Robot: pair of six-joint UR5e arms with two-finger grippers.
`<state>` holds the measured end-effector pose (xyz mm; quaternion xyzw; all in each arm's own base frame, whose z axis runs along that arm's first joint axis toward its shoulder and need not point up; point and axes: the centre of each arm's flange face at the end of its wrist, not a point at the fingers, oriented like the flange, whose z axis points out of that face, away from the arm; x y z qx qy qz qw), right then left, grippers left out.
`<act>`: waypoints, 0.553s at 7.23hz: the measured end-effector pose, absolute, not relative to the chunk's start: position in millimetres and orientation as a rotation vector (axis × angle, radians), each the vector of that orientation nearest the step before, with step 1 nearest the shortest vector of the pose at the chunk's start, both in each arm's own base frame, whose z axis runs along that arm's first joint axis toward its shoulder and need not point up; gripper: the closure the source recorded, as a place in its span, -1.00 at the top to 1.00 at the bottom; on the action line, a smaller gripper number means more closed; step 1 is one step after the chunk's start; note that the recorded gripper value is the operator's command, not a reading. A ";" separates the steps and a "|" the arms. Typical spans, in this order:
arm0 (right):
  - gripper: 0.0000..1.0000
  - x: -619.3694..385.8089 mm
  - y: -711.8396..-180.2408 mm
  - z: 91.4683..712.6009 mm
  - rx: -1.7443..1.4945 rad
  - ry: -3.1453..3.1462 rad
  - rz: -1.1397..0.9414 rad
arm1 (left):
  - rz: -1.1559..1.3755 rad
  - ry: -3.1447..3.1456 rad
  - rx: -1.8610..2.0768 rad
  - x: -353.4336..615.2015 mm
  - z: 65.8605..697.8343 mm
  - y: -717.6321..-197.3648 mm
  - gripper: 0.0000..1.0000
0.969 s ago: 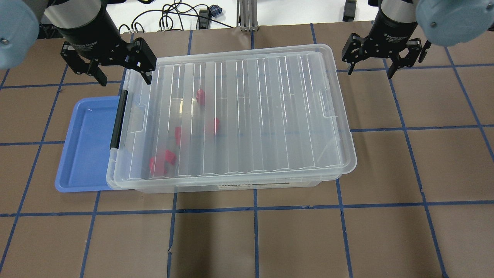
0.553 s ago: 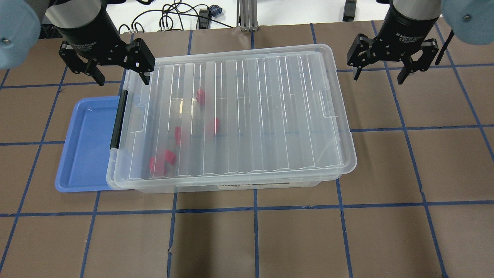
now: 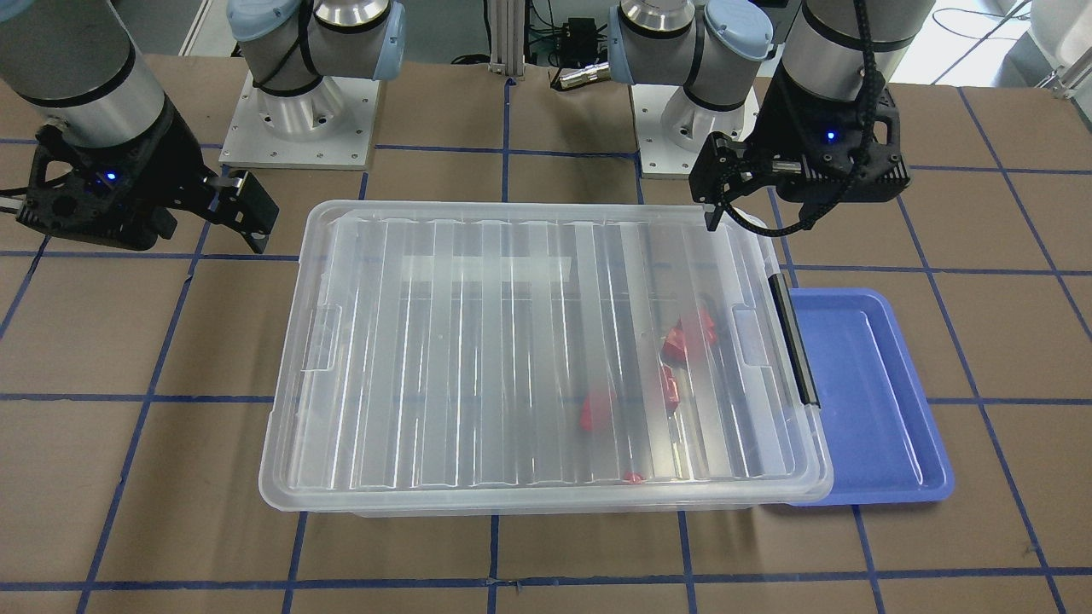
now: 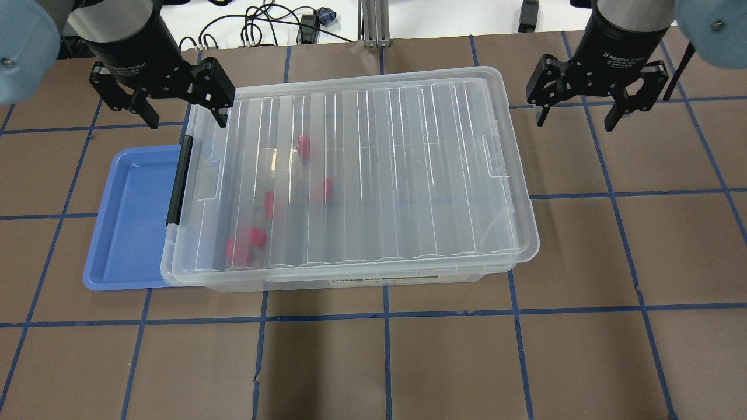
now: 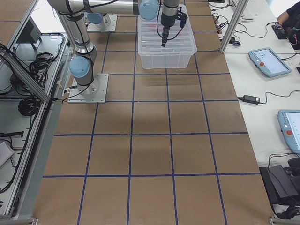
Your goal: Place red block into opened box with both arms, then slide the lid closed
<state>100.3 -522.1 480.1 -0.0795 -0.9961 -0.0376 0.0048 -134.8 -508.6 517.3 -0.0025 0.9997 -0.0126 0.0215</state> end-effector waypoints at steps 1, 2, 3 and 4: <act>1.00 101.3 -519.4 482.5 -0.251 -3.122 -0.134 | -0.044 3.098 -0.003 -135.0 518.8 -507.5 1.00; 1.00 102.1 -514.7 486.7 -0.254 -3.121 -0.140 | -0.049 3.098 0.004 -135.1 520.1 -506.7 1.00; 1.00 102.8 -511.1 490.8 -0.254 -3.122 -0.134 | -0.052 3.099 0.006 -135.3 521.3 -506.1 1.00; 1.00 103.9 -509.5 493.6 -0.252 -3.125 -0.127 | -0.055 3.100 0.007 -135.4 522.2 -505.6 1.00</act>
